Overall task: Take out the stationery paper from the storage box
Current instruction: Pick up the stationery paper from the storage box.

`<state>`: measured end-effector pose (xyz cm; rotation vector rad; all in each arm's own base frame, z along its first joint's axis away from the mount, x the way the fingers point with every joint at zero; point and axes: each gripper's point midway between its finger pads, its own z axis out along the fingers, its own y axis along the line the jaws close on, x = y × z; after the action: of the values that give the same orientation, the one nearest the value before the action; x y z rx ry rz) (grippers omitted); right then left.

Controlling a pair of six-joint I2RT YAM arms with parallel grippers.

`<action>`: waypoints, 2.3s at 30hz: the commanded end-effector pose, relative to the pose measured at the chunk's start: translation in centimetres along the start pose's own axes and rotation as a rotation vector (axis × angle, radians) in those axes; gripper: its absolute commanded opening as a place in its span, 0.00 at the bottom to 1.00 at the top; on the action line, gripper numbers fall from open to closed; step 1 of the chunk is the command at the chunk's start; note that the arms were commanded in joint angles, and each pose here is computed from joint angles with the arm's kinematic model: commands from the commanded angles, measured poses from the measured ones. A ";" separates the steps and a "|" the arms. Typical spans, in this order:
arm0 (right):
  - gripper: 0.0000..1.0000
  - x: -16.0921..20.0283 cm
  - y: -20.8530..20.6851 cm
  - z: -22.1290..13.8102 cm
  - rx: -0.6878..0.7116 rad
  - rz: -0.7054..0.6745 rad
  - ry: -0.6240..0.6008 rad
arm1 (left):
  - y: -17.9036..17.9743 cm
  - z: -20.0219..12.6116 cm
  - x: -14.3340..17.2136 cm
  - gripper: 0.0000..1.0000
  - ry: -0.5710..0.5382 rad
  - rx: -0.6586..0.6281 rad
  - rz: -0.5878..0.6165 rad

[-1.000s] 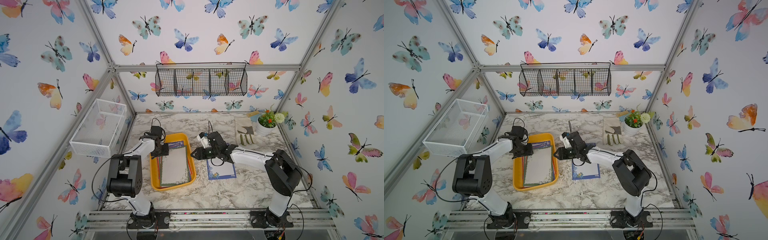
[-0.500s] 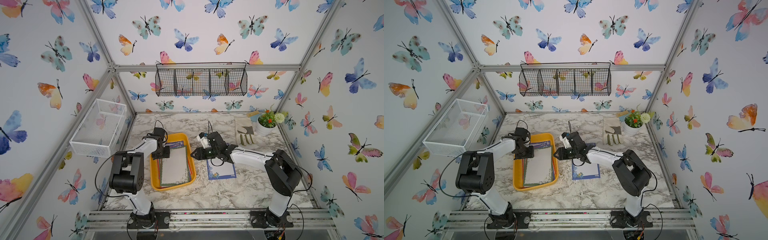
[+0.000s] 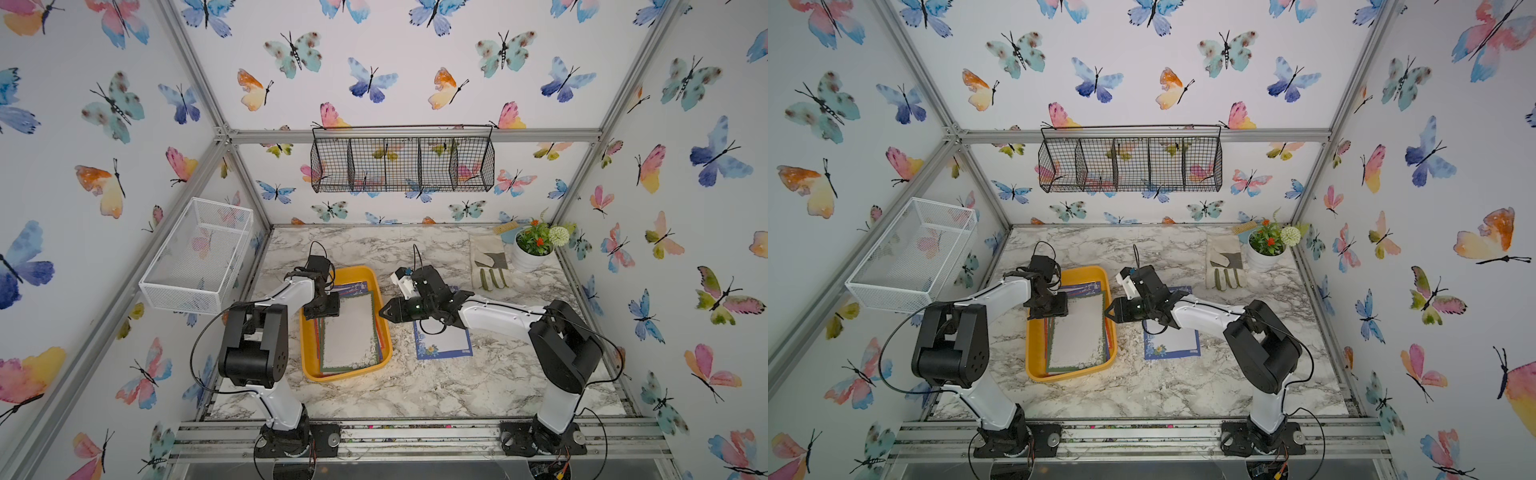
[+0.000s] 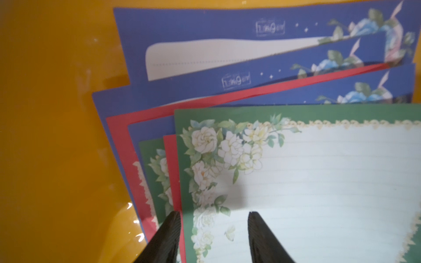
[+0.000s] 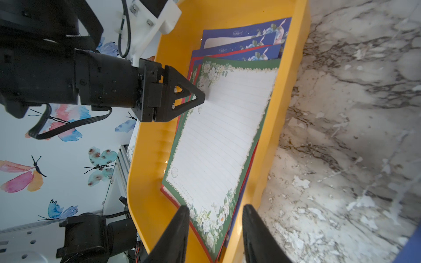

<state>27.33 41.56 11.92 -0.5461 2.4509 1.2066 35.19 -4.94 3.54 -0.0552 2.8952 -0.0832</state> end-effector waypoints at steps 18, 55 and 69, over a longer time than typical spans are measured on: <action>0.39 0.3 -0.1 0.8 0.035 -0.014 0.017 | -0.8 0.8 0.7 0.51 0.061 0.001 0.036; 0.20 1.7 -4.1 4.1 0.136 0.014 0.076 | -4.5 -1.0 2.8 0.51 0.007 0.342 -0.130; 0.18 1.7 -4.1 4.2 0.131 0.021 0.073 | -5.2 -2.8 2.8 0.47 -0.051 0.517 -0.197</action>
<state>28.72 42.34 7.44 -0.5205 2.5449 1.0714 31.67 -9.47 4.27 -0.2665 2.7753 -0.7682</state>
